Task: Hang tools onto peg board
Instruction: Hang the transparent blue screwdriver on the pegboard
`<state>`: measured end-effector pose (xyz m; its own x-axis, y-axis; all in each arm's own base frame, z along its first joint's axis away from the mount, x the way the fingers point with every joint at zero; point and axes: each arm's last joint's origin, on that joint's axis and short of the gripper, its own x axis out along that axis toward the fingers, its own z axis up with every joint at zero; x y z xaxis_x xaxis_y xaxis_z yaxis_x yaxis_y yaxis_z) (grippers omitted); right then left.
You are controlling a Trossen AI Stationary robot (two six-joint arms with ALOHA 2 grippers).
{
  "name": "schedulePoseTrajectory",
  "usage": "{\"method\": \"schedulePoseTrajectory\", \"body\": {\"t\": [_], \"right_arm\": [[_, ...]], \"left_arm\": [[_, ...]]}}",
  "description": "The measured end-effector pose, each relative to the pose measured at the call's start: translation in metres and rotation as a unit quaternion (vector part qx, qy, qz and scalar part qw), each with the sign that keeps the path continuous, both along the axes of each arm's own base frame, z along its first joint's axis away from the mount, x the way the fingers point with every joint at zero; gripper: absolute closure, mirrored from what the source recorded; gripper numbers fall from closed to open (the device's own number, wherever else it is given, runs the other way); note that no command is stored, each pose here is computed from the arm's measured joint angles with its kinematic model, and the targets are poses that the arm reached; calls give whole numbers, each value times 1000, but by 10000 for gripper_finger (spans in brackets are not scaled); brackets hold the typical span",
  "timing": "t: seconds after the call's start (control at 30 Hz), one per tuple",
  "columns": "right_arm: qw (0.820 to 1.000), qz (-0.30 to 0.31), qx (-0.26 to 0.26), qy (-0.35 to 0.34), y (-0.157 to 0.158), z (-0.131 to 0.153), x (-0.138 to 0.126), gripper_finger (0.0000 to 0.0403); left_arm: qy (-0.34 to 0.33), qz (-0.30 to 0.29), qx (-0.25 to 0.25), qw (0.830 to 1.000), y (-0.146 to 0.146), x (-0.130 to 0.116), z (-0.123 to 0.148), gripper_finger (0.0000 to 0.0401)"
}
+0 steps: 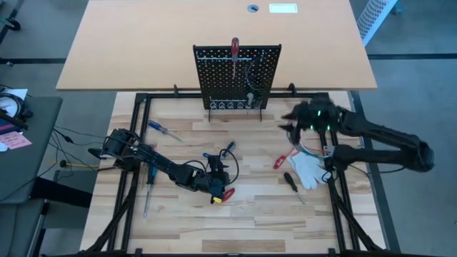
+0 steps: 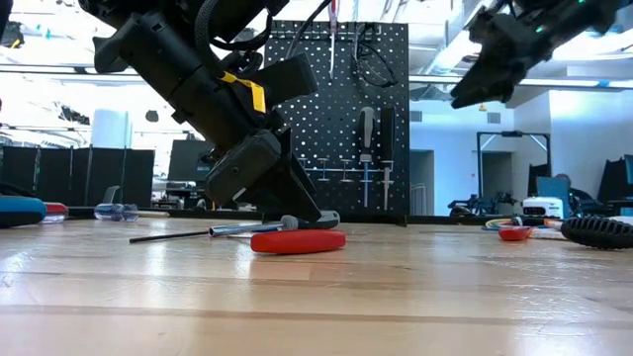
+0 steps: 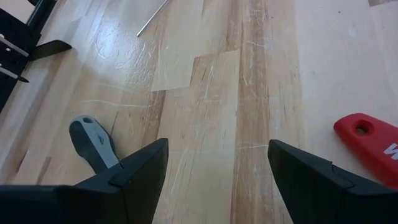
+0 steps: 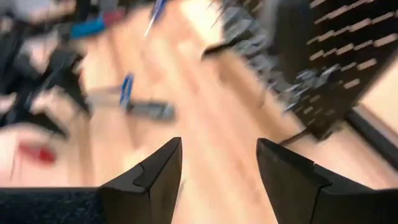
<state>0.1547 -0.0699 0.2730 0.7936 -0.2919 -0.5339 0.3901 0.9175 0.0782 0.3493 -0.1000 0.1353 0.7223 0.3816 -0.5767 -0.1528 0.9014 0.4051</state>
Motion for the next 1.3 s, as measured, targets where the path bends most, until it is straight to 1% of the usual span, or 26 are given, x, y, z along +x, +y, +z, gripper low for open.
{"method": "schedulePoseTrajectory", "body": {"t": [0.13, 0.27, 0.37, 0.5, 0.6, 0.7, 0.87, 0.93, 1.13, 1.23, 1.3], "right_arm": [[999, 32, -8, 36, 36, -7, 12, 199], [994, 92, 0, 65, 68, -19, 26, 204], [987, 129, 11, 97, 86, -30, 35, 205], [976, 152, 14, 157, 101, -50, 46, 205], [966, 155, 13, 205, 104, -66, 54, 205], [957, 157, 25, 244, 104, -81, 60, 205], [940, 135, 28, 313, 95, -99, 62, 205], [929, 138, 20, 343, 90, -106, 62, 205], [894, 180, -19, 410, 77, -128, 68, 205], [887, 175, -14, 426, 72, -136, 71, 205], [887, 170, -5, 429, 70, -140, 73, 205]], "left_arm": [[-1, 1, -1, 1000, 0, 0, 0, 130], [-2, 1, -2, 1000, 0, 0, 0, 130], [-2, 1, -2, 1000, 0, 0, 0, 130], [-2, 1, -2, 1000, 0, 0, 0, 130], [-2, 1, -2, 1000, 0, 0, 0, 130], [-2, 1, -2, 1000, 0, 0, 0, 130], [-2, 1, -1, 1000, 0, 0, 0, 130], [0, 0, 1, 1000, 1, 0, 0, 130], [1, -2, 4, 1000, 1, 0, 0, 130], [1, -2, 3, 1000, 1, 0, 0, 130], [1, -2, 3, 1000, 1, 0, 0, 130]]}}
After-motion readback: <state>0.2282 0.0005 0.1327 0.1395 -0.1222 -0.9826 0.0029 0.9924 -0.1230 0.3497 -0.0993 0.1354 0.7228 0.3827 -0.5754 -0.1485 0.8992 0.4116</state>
